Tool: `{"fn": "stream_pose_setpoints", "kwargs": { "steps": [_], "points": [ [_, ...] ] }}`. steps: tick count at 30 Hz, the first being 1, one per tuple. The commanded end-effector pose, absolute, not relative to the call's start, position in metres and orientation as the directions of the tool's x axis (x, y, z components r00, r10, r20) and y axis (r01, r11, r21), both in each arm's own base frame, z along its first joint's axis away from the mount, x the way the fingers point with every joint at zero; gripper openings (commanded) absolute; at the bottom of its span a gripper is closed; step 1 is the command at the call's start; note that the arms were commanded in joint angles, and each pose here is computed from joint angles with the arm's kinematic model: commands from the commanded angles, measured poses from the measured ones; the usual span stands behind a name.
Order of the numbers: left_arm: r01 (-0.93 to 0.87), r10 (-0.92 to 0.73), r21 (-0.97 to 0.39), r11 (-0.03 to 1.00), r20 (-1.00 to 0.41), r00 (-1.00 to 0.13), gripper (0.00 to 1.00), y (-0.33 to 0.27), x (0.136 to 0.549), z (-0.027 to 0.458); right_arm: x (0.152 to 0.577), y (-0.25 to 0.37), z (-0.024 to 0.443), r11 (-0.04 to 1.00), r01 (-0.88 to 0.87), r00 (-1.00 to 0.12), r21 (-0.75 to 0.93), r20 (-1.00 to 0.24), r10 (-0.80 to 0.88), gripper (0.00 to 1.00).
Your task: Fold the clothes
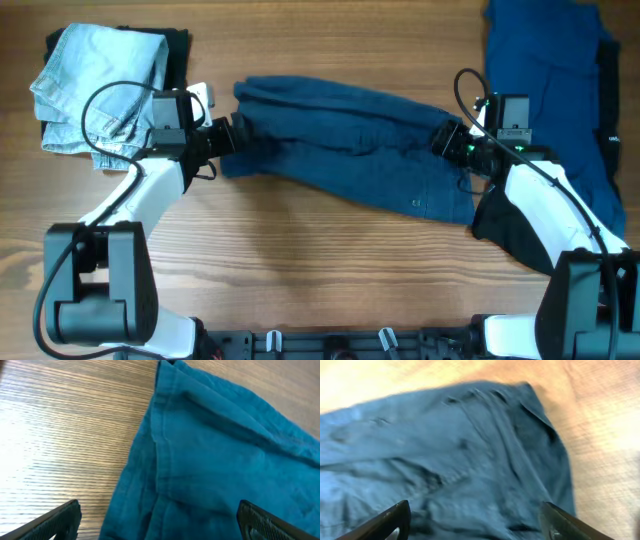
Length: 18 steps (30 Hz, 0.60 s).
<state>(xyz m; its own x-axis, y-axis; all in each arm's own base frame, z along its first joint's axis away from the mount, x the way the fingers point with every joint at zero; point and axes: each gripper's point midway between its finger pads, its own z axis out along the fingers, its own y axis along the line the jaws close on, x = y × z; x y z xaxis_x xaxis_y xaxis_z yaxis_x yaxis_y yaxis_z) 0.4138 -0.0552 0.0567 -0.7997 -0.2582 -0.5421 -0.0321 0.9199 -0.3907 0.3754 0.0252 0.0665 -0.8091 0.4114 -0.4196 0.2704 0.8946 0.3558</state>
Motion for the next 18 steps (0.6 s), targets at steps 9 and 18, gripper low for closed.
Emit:
{"fn": "stream_pose_setpoints", "kwargs": {
  "steps": [9, 18],
  "points": [
    [0.132, -0.130, -0.360, 0.924, -0.619, -0.775, 1.00, -0.090, 0.429, 0.081, 0.385, 0.035, 0.077, 0.902, 0.198, -0.815, 0.383, -0.448, 0.369, 0.83],
    [0.170, -0.110, -0.384, 0.908, -0.609, -0.786, 0.93, -0.103, 0.430, 0.071, 0.355, 0.026, 0.057, 0.882, 0.339, -0.838, 0.327, -0.321, 0.441, 0.82]
  ]
}}
